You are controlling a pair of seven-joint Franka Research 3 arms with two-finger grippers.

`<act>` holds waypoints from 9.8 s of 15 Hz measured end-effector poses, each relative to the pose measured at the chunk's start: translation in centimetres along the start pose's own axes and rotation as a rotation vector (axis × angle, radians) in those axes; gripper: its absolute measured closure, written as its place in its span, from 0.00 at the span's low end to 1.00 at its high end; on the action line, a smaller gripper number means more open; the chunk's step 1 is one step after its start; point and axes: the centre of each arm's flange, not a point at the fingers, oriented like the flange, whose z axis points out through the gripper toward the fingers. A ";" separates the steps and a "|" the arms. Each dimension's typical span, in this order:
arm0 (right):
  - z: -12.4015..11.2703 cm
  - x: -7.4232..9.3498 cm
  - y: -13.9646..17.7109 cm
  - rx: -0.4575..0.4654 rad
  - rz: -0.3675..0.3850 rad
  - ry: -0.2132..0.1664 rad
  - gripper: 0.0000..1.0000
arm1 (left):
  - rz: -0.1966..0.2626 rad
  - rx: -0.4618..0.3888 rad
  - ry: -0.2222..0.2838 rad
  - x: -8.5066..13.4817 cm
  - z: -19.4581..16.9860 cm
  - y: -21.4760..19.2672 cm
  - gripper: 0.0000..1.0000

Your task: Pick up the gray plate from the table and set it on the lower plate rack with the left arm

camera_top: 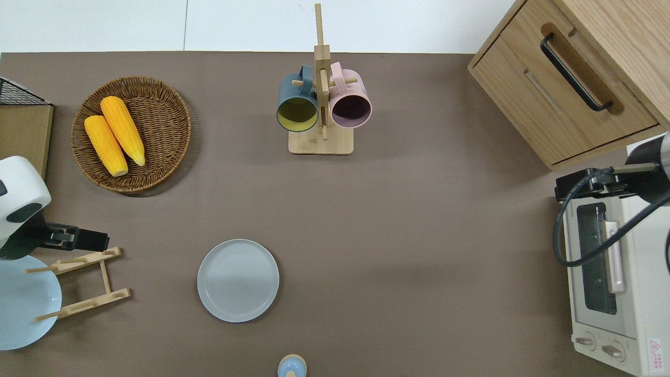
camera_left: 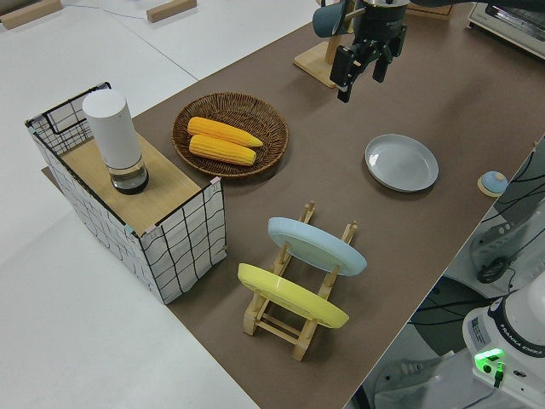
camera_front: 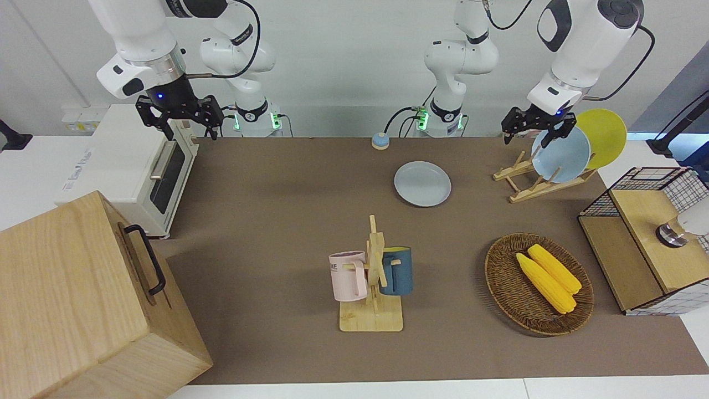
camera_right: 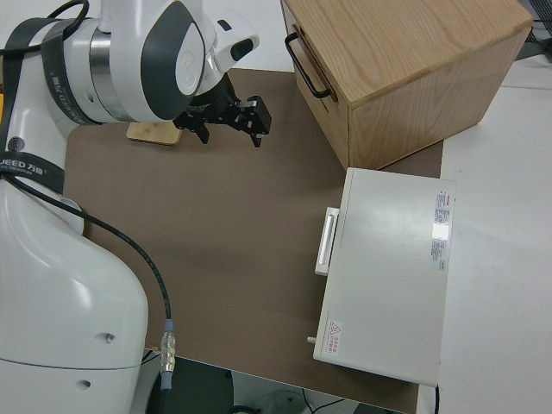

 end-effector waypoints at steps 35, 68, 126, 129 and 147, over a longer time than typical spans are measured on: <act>0.0 0.0 0.0 0.000 0.000 0.000 0.01 | -0.054 0.030 -0.046 -2.2 18.9 8.4 0.00; 0.0 0.0 0.0 0.000 0.000 0.000 0.01 | -0.061 0.030 0.038 -4.2 27.9 13.4 0.78; 0.0 0.0 0.0 0.000 0.000 0.000 0.01 | -0.373 0.718 -0.179 -8.0 1.9 4.5 0.99; 0.0 0.0 0.0 0.000 0.000 0.000 0.01 | -0.405 0.798 -0.196 -7.1 3.7 4.4 0.99; 0.0 0.0 0.0 0.000 0.000 0.000 0.01 | -0.422 0.987 -0.200 -6.0 10.7 1.6 0.99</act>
